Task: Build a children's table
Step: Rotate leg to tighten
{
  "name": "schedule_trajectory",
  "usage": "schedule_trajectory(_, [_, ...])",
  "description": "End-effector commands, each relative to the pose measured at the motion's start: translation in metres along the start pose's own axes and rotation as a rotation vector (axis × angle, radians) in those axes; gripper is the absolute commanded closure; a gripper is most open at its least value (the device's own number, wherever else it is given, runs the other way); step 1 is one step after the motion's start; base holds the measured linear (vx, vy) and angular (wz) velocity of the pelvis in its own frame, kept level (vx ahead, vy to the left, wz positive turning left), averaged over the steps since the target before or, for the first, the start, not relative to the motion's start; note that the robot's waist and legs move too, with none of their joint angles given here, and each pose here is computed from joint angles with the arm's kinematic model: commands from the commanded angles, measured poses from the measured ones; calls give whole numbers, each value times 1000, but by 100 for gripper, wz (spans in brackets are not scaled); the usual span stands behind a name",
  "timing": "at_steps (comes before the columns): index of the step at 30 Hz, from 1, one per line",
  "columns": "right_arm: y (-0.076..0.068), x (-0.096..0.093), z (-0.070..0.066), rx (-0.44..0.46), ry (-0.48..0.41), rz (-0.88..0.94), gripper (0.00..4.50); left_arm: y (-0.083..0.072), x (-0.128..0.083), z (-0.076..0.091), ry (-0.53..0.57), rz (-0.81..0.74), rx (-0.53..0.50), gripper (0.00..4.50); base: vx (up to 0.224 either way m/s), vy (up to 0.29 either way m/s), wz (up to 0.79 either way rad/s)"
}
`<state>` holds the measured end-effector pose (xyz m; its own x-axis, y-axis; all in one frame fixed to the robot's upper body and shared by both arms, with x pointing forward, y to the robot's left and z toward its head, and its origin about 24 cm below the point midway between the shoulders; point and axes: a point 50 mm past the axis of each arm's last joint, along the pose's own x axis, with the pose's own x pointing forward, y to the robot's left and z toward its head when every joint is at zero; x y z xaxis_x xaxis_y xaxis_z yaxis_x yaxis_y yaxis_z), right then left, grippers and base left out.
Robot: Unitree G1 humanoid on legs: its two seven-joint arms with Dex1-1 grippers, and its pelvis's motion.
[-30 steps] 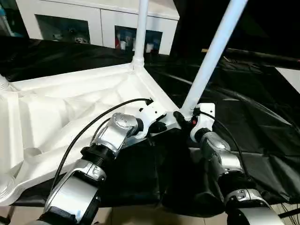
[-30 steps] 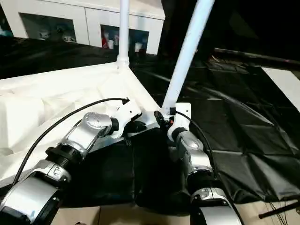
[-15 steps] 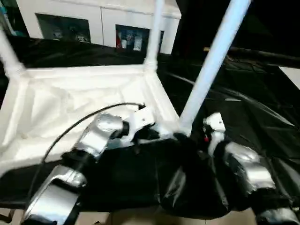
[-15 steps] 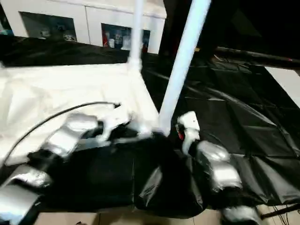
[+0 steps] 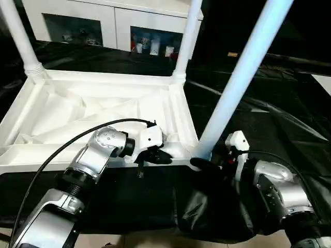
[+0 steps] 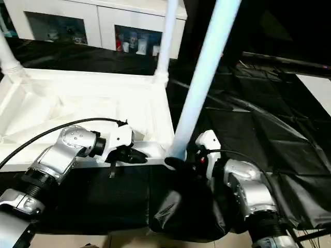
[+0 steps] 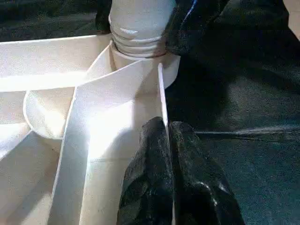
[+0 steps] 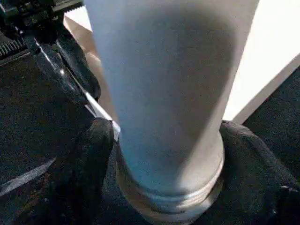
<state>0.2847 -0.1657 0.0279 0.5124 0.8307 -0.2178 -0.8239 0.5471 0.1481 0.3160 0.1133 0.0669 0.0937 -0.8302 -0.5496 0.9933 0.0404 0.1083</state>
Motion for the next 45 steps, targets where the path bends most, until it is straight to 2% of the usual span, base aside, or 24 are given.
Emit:
schedule_trajectory(1, [0,-2,4,0,-12,11,136,-13,11,-9,-9,-76,-45,450,0,0,0])
schedule_trajectory(3, [1,-1,4,7,-14,17,141,-13,11,-9,-9,-77,-46,450,0,0,0])
schedule_trajectory(5, [1,-1,3,15,-15,16,166,-13,10,-10,-10,-77,-51,450,0,0,0])
schedule_trajectory(10, [-3,2,-4,70,-19,-60,178,-11,15,-12,-8,-32,-93,450,0,0,0])
schedule_trajectory(13, [-15,14,-13,110,-2,-299,178,3,28,-9,4,130,-154,450,0,0,0])
schedule_trajectory(15, [-17,19,-15,132,-5,-369,180,7,34,-7,11,172,-175,450,0,0,0])
schedule_trajectory(17, [-15,33,-16,178,-22,-453,181,13,44,-1,5,242,-215,450,0,0,0])
schedule_trajectory(19, [-14,39,-15,183,-26,-472,181,16,47,2,0,270,-232,450,0,0,0])
schedule_trajectory(20, [-11,52,-12,194,-43,-533,181,20,53,6,1,326,-249,450,0,0,0])
schedule_trajectory(21, [-11,52,-12,194,-43,-533,181,20,53,6,1,326,-249,450,0,0,0])
schedule_trajectory(25, [-8,76,-4,206,-82,-636,181,24,65,11,20,401,-267,450,0,0,0])
schedule_trajectory(28, [-5,81,1,181,-114,-592,181,22,66,8,30,390,-256,450,0,0,0])
schedule_trajectory(30, [-5,81,2,178,-124,-577,181,22,65,8,29,387,-255,450,0,0,0])
schedule_trajectory(31, [-4,81,3,174,-133,-569,111,22,65,7,29,385,-255,450,0,0,0])
schedule_trajectory(32, [-4,76,8,181,-187,-493,111,21,60,6,21,365,-225,450,0,0,0])
schedule_trajectory(33, [-4,73,10,168,-202,-460,111,21,58,6,12,347,-200,450,0,0,0])
schedule_trajectory(36, [-5,67,11,137,-204,-415,67,19,54,5,-6,312,-172,450,0,0,0])
schedule_trajectory(40, [-4,47,11,63,-166,-257,51,10,45,1,-57,208,-116,450,0,0,0])
schedule_trajectory(42, [-3,40,10,43,-153,-222,51,7,41,-1,-52,180,-105,450,0,0,0])
schedule_trajectory(43, [-3,28,9,18,-128,-171,51,1,35,-6,-41,113,-70,450,0,0,0])
schedule_trajectory(45, [-4,20,8,4,-115,-148,51,-3,30,-9,-40,66,-60,450,0,0,0])
